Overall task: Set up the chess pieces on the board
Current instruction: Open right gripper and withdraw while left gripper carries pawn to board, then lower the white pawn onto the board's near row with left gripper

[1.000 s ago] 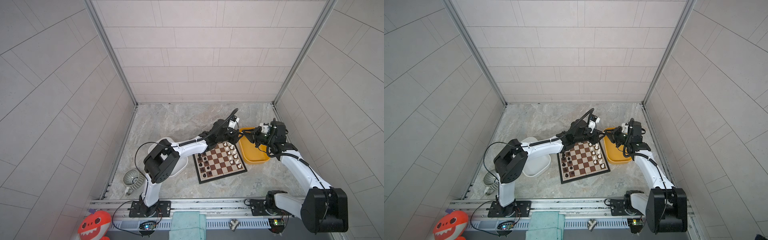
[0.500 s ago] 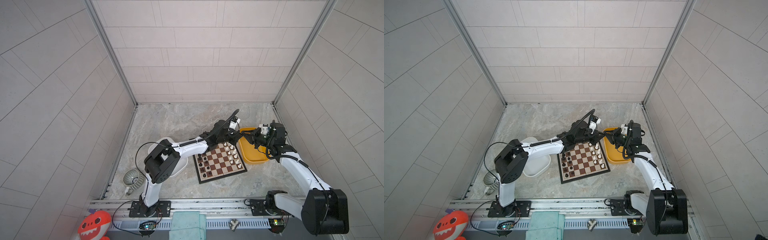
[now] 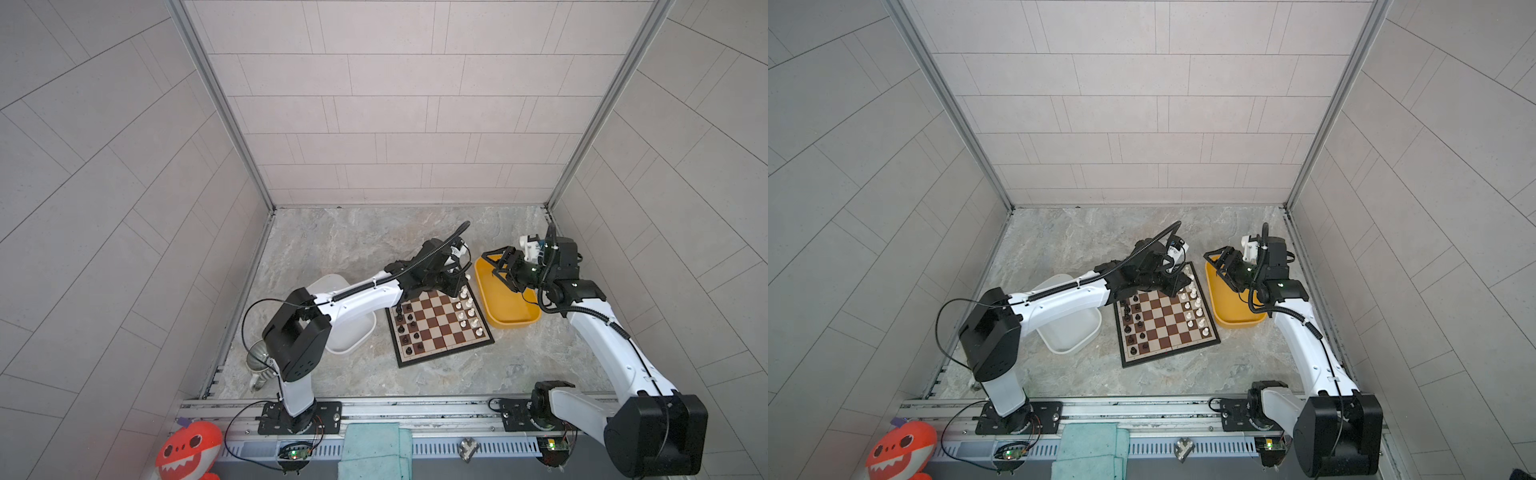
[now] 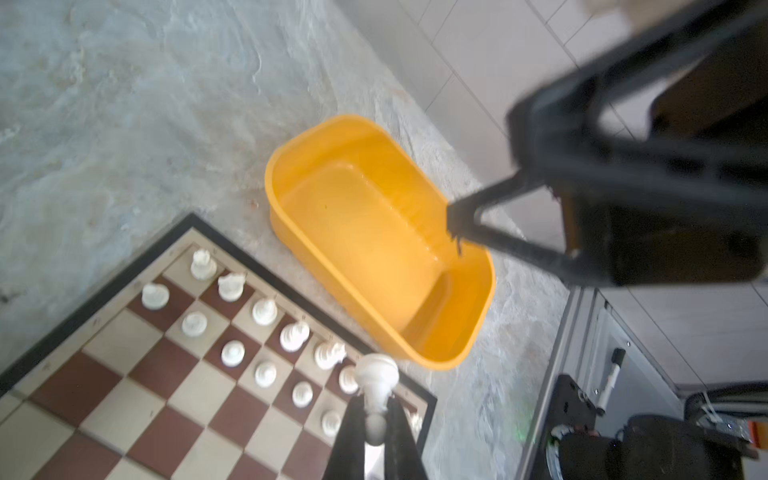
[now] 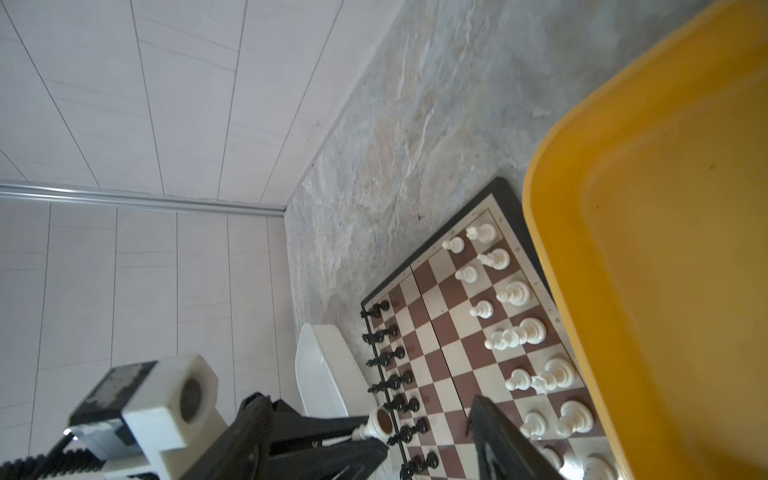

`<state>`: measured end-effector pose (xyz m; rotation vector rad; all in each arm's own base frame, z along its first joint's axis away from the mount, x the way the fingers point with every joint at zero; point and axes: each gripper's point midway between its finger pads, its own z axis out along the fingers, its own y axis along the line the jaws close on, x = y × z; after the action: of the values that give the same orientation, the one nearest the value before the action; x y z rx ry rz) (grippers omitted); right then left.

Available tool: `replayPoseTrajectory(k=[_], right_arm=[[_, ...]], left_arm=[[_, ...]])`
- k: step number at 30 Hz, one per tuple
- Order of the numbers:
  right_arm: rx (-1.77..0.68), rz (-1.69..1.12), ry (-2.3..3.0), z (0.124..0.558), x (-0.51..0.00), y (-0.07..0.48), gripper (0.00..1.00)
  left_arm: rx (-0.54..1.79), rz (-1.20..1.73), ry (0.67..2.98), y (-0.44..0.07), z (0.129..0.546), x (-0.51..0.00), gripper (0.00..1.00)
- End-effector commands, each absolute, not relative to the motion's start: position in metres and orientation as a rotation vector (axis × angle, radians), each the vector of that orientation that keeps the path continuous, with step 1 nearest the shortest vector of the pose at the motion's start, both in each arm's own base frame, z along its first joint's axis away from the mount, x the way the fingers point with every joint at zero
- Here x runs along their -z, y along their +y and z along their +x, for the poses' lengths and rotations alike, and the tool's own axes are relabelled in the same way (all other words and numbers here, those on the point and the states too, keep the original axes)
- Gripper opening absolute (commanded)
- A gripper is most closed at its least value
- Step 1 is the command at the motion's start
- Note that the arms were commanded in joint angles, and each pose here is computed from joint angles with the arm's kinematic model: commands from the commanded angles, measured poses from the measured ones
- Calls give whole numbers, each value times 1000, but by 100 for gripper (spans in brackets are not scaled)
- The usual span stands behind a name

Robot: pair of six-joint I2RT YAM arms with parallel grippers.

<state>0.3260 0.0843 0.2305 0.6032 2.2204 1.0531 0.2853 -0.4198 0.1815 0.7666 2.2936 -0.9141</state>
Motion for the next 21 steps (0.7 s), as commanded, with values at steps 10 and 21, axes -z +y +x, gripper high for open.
replayPoseTrajectory(k=[10, 21], right_arm=[[-312, 425, 2302, 269, -219, 15, 99], [-243, 414, 2259, 238, -240, 6, 99]], left_arm=[[511, 1274, 2720, -405, 198, -110, 0], [346, 1349, 2867, -430, 195, -52, 0]])
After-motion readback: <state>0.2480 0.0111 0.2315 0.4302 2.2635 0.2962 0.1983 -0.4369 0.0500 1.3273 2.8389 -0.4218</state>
